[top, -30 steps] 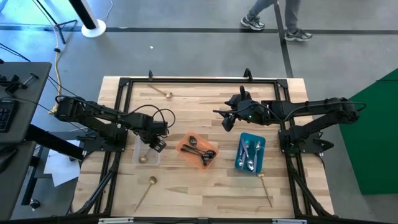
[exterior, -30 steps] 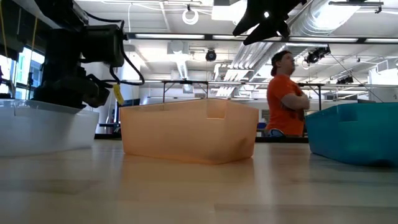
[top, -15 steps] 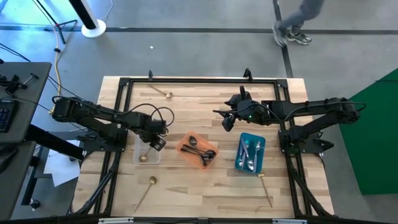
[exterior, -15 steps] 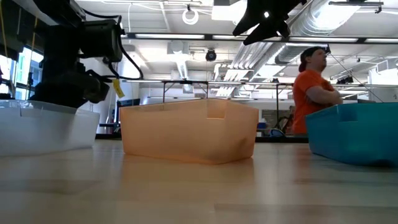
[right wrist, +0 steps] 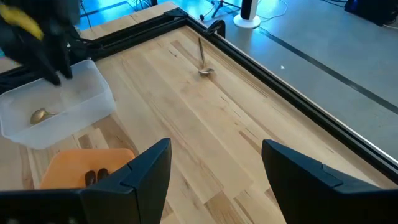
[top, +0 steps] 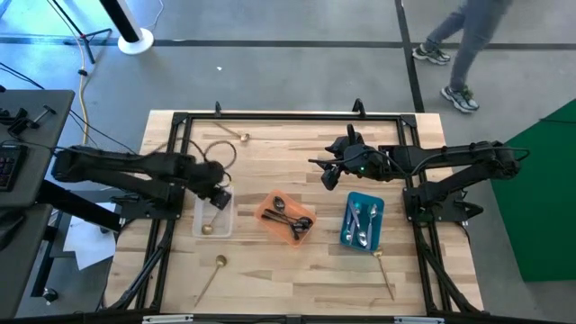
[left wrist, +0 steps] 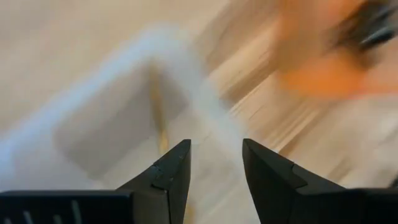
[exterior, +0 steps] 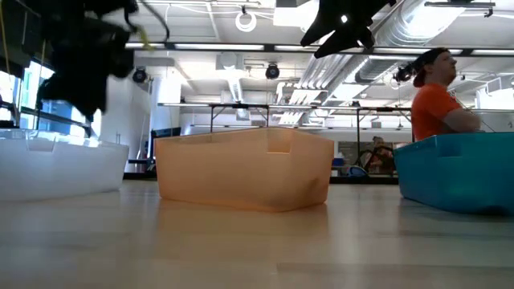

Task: Sort silverware by color (type)
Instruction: Put the top gold spoon into the transparent bin

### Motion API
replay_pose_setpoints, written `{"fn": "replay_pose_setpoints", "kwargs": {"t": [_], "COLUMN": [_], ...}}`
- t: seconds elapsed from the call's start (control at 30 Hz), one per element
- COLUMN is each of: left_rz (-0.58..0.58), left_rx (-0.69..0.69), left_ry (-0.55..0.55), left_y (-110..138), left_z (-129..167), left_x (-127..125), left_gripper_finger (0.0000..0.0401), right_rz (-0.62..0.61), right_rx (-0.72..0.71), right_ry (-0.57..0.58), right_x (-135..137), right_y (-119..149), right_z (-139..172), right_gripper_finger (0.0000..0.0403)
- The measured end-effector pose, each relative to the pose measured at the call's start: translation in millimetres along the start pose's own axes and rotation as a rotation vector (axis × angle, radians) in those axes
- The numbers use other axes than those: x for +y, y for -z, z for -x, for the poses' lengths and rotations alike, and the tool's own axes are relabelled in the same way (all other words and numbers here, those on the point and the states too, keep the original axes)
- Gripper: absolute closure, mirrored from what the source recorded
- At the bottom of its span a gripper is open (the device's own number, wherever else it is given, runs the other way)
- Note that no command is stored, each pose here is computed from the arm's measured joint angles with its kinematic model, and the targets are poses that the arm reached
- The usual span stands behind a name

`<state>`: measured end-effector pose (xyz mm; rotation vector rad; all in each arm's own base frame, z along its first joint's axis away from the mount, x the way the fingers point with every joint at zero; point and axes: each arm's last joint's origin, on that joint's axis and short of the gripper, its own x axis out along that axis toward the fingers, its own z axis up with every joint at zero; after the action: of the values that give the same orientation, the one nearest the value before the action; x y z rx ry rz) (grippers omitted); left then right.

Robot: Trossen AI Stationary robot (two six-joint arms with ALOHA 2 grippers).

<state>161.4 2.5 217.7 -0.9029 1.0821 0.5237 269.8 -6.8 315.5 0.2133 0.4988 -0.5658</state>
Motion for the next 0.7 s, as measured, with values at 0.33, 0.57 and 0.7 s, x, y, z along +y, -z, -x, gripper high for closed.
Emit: {"fn": "replay_pose_setpoints", "kwargs": {"t": [0.33, 0.57, 0.7], "left_rz": [-0.365, -0.591, -0.647], "left_rx": [-0.706, -1.136, -1.236], "left_ry": [0.312, 0.478, 0.5], "left_y": [-26.7, -38.0, -40.2], "left_z": [104.6, 144.0, 148.3], "left_x": [-37.5, -58.6, -65.0], "left_gripper_finger": [0.0265, 0.0266, 0.0266], "right_rz": [-0.017, -0.014, -0.002], "right_rx": [0.001, -0.001, -0.074], "right_ry": [-0.004, -0.119, -0.263], "right_x": [0.1, 4.7, 11.8], "right_y": [0.0, -3.2, -13.1], "right_z": [0.0, 0.3, 2.3], "right_gripper_finger": [0.0167, 0.0167, 0.0167]}}
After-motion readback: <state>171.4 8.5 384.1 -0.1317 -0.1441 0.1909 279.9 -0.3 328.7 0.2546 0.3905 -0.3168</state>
